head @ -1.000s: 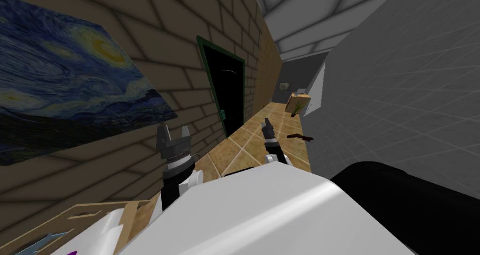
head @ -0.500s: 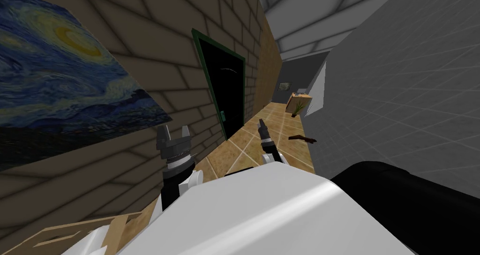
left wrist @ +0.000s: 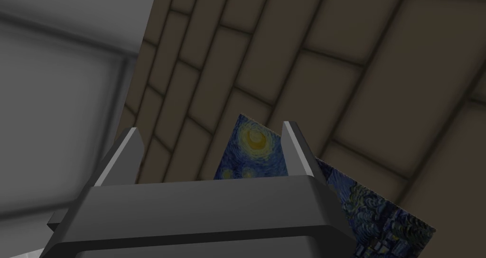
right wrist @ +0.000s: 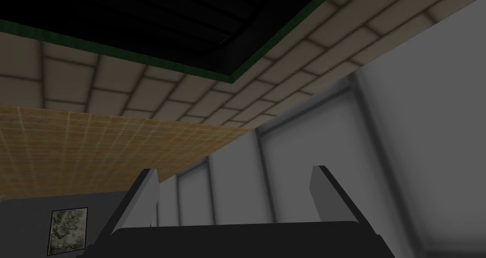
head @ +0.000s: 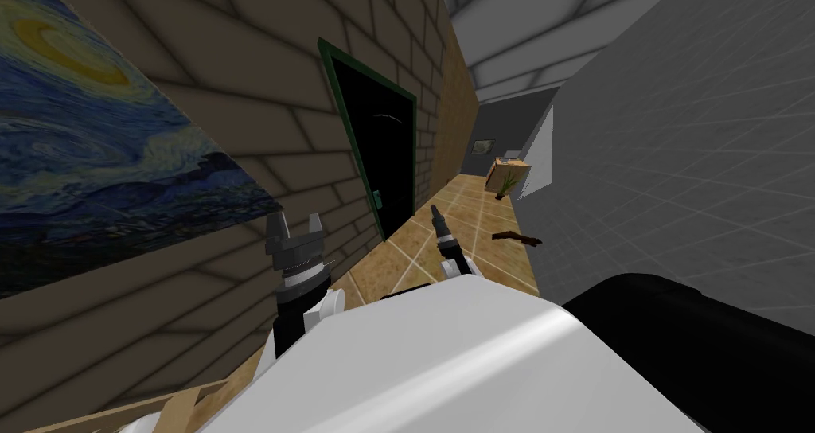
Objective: Pull the door open
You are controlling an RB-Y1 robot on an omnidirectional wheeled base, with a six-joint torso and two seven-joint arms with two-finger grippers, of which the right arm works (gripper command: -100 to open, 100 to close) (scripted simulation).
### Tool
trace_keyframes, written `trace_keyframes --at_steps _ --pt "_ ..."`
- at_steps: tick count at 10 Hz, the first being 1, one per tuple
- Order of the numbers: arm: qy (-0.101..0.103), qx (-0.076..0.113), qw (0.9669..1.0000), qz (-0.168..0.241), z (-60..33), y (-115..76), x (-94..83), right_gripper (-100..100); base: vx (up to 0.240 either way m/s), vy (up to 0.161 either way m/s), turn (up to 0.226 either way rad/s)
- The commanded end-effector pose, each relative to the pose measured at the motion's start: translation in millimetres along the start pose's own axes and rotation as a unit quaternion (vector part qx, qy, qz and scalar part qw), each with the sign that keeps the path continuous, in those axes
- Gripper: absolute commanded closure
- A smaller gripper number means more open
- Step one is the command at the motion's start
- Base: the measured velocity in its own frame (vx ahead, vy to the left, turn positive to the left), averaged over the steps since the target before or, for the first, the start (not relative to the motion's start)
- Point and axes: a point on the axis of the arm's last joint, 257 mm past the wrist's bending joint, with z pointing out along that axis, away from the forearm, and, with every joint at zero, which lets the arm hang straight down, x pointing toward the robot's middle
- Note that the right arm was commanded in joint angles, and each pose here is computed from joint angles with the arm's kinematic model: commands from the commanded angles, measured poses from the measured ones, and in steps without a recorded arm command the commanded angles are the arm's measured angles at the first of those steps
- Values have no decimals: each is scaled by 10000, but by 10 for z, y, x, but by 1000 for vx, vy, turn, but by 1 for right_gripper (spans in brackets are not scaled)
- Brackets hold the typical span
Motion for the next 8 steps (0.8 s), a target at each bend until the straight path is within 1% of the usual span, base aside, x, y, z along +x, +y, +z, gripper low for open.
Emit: trace_keyframes --at_steps 1,4,5,8 --pt "152 32 9997 -162 19 -75 132 -100 148 -4 -23" --pt "383 62 9985 -395 44 -172 341 -100 105 4 -17" --pt "545 75 9969 -562 59 -237 489 -100 125 11 -31" --pt "799 82 9933 -828 75 -334 720 -100 117 3 -22"
